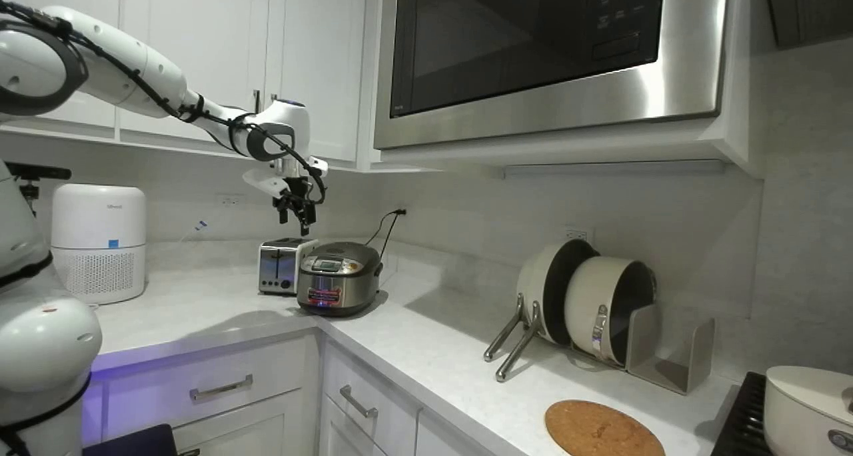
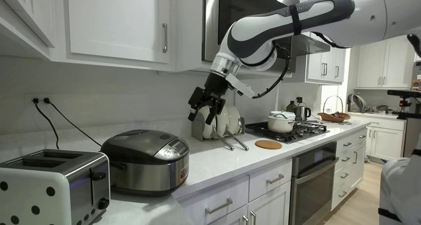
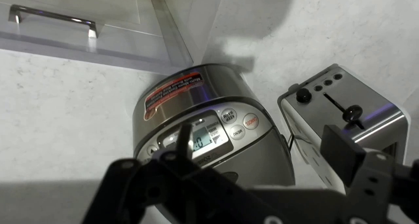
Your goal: Open the rice cooker
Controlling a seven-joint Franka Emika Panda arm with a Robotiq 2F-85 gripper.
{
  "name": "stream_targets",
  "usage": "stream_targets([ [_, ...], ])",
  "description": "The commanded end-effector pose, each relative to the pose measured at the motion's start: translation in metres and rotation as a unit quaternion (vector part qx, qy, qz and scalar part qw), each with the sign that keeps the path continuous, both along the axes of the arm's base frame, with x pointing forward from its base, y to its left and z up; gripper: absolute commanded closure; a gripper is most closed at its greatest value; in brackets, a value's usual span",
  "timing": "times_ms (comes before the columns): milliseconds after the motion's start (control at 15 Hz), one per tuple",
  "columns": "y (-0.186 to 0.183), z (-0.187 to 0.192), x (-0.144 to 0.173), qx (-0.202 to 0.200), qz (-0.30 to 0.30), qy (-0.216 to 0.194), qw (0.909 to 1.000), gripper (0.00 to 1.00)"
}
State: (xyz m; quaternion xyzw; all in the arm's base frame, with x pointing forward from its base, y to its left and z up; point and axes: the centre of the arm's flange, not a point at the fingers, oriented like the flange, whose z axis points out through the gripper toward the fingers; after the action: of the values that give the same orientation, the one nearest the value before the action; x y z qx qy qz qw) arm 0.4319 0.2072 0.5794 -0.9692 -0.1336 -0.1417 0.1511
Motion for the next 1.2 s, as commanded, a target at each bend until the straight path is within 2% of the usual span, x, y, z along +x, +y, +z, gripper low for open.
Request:
stream_targets([
  [0,0.021,0.0,0.006,0.002,0.008,-0.04,0.9991,0.0],
  [67,0.027,0.0,0.009,0.001,0.011,-0.047,0.9988,0.0],
  [133,0.035,0.0,0.012,0.0,0.012,-0.058,0.9982,0.25],
  [267,0.048,-0.002,0.019,-0.011,0.017,-0.074,0.997,0.34],
  [600,0.069,-0.005,0.034,-0.044,0.023,-0.113,0.9923,0.73],
  [800,0.079,0.003,0.043,-0.072,0.024,-0.116,0.9904,0.96],
  [1000,0.089,0.019,0.05,-0.105,0.025,-0.122,0.9866,1.0],
  [1133,0.094,0.027,0.052,-0.124,0.026,-0.125,0.984,0.97],
])
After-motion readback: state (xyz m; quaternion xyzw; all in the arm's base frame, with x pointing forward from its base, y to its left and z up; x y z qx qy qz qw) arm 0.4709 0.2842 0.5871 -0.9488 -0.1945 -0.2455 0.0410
